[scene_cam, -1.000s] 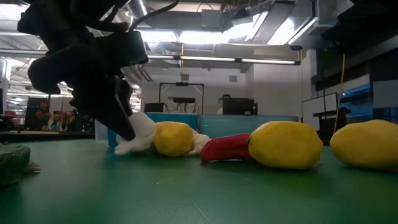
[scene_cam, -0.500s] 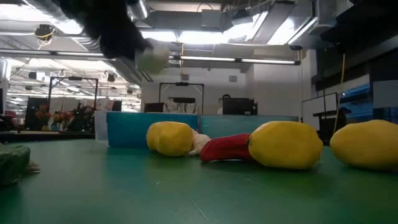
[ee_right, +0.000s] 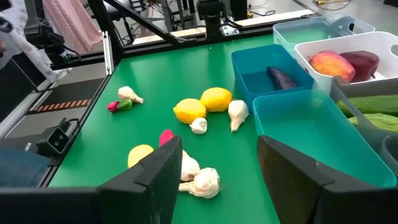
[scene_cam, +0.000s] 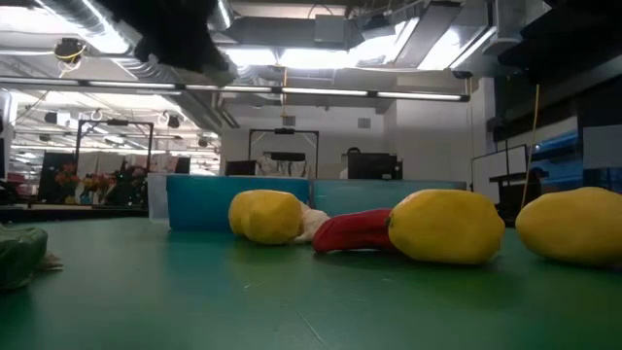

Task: Sort produce into baskets
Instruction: Put the garlic into the transparent bin

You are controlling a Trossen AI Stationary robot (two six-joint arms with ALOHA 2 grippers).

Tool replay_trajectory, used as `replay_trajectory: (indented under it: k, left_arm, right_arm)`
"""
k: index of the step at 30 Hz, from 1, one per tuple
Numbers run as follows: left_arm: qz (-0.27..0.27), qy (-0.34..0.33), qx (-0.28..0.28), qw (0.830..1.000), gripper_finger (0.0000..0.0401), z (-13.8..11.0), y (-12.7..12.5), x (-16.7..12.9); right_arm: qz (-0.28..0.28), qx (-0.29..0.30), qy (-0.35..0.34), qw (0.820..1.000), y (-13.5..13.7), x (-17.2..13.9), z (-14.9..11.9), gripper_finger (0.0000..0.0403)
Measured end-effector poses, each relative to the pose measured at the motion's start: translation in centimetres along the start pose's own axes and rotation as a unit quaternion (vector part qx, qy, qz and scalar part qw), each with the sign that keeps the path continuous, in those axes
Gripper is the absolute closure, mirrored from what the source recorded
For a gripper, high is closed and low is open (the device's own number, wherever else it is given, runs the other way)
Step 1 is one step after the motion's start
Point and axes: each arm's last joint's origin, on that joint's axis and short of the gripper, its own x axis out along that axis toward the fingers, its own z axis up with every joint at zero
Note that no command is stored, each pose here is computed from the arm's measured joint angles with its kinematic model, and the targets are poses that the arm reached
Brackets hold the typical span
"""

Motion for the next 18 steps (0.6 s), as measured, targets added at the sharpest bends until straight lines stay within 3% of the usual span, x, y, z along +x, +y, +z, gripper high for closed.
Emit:
replay_trajectory:
  k: [9, 18]
  left_arm:
    - [0.136, 0.057, -0.016, 0.989, 0.0222, -0.7, 3.4, 4.4]
    - [0.164, 0.153, -0.025, 0.974, 0.0222, -2.5, 5.7, 8.9]
  right_arm:
    - [0.000, 0.000, 0.000, 1.000, 0.0, 0.0, 0.0, 0.0194]
    - [0.000, 0.000, 0.000, 1.000, 0.0, 0.0, 0.0, 0.0194]
